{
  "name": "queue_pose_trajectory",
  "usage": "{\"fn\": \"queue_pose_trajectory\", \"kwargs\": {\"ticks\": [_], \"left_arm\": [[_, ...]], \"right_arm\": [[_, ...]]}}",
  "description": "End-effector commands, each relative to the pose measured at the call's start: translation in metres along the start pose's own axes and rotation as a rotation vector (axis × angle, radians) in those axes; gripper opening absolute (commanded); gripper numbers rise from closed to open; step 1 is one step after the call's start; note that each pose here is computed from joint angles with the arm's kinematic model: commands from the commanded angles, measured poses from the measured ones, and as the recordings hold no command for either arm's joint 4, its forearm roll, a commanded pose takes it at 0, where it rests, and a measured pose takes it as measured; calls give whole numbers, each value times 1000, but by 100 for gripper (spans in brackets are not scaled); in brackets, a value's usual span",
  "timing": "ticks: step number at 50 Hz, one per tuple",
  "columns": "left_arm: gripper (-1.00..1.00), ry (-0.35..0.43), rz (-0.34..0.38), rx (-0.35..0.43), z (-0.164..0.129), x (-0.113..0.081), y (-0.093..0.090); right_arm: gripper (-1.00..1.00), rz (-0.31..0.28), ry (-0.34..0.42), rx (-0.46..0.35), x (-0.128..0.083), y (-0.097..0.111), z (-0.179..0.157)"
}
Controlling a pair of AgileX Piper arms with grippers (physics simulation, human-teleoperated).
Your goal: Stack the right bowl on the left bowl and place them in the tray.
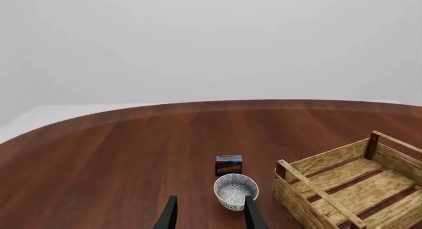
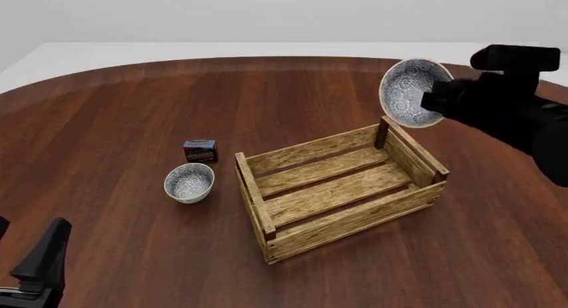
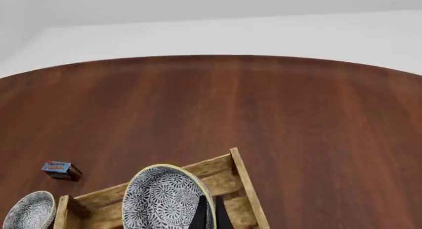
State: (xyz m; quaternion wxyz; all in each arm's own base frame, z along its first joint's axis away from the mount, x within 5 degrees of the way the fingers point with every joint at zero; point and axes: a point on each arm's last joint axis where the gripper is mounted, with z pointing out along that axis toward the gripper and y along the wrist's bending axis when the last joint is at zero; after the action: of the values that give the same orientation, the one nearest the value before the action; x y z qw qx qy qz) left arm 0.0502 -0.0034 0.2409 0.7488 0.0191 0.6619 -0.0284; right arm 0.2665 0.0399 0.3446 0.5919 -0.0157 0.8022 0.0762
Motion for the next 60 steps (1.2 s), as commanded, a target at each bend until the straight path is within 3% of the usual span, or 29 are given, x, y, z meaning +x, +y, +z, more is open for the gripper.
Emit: {"fn": "queue_pose_trajectory", "kwargs": {"ticks": [1,24,30,33,37,41,44,53,60], "left_arm": [[100,-3,11,10,-1,-4,-1],[100,-1,22,59,-2,-11,-3],[100,-1,-9,92,-2,-12,-4],[100,-4,10,121,-3,-19,-6],[100,-11,55,145,7,-24,-8],[100,8,39,191,19,-23,-13],[100,9,64,198,25,-24,-15],[100,-4,111,288,48,-44,-28],[100,-2,119,343,67,-52,-40]], "right_arm": [[-100,35,-33,-88,11,21,-12],[-100,55,-75,-203,24,44,-25],[-100,47,-81,-211,27,46,-25],[-100,47,-83,-226,29,49,-27],[-100,39,-96,-224,28,47,-30],[-100,29,-98,-214,27,46,-29],[-100,20,-95,-207,28,45,-25],[-100,1,-76,-231,42,51,-19],[-100,-18,-71,-234,40,53,-16]]}}
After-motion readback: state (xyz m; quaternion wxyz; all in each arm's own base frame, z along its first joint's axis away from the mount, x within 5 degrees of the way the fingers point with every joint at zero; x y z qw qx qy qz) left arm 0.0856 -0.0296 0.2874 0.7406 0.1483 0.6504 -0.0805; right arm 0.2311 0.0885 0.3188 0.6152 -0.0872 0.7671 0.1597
